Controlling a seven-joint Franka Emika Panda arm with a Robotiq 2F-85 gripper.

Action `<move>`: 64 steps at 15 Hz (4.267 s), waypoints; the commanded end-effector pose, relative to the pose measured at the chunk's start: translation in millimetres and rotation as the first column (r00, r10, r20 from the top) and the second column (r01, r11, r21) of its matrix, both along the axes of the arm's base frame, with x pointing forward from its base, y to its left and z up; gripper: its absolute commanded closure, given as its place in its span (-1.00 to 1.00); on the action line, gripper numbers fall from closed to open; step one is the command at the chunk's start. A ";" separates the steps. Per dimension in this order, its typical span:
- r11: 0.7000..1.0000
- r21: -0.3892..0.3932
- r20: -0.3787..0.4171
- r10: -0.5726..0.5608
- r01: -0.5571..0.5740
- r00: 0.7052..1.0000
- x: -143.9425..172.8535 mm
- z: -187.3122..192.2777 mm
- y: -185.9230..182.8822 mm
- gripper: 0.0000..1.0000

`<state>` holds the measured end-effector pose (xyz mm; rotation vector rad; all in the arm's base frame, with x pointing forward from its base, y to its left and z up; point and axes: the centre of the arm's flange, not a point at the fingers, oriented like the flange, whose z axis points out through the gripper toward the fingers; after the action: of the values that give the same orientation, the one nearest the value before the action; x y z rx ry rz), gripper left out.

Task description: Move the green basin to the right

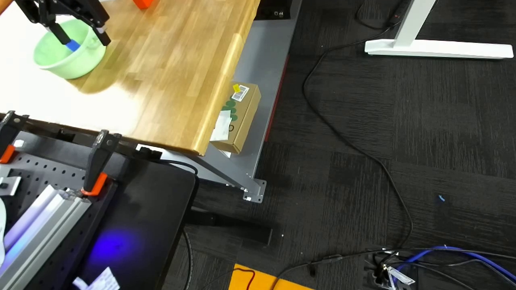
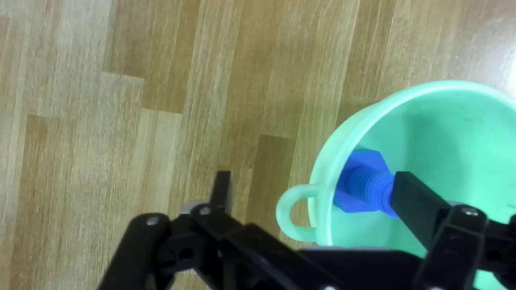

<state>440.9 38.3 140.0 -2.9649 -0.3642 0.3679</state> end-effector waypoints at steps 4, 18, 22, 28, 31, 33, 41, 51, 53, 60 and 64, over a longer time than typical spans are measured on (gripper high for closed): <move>0.999 -0.042 0.027 -0.019 0.020 0.999 -3.2 9.7 5.4 -1.00; 0.999 -0.027 0.100 0.036 -0.034 0.994 -40.9 47.7 23.3 -1.00; 1.000 -0.025 0.088 0.021 -0.019 0.996 -40.8 39.7 16.4 -1.00; 1.000 -0.017 0.078 -0.003 0.005 0.997 -42.8 32.7 10.0 -1.00; 0.999 -0.017 0.081 -0.034 0.035 0.996 -42.6 31.9 2.1 -1.00; 0.998 -0.011 0.082 -0.058 0.059 0.995 -40.6 32.3 -6.7 -1.00; 0.998 -0.009 0.056 -0.066 0.067 0.996 -23.9 20.7 -14.6 -1.00; 0.996 -0.014 0.020 -0.084 0.085 0.996 14.1 0.9 -25.8 -1.00; 0.996 -0.011 0.001 -0.087 0.087 0.996 19.1 -8.3 -29.3 -1.00; 0.997 -0.007 -0.061 -0.078 0.078 0.995 25.7 -32.9 -24.0 -1.00; 0.998 -0.011 -0.055 -0.065 0.064 0.996 24.8 -26.3 -14.4 -0.32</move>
<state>464.0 18.7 106.9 -2.9598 -0.2302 0.4259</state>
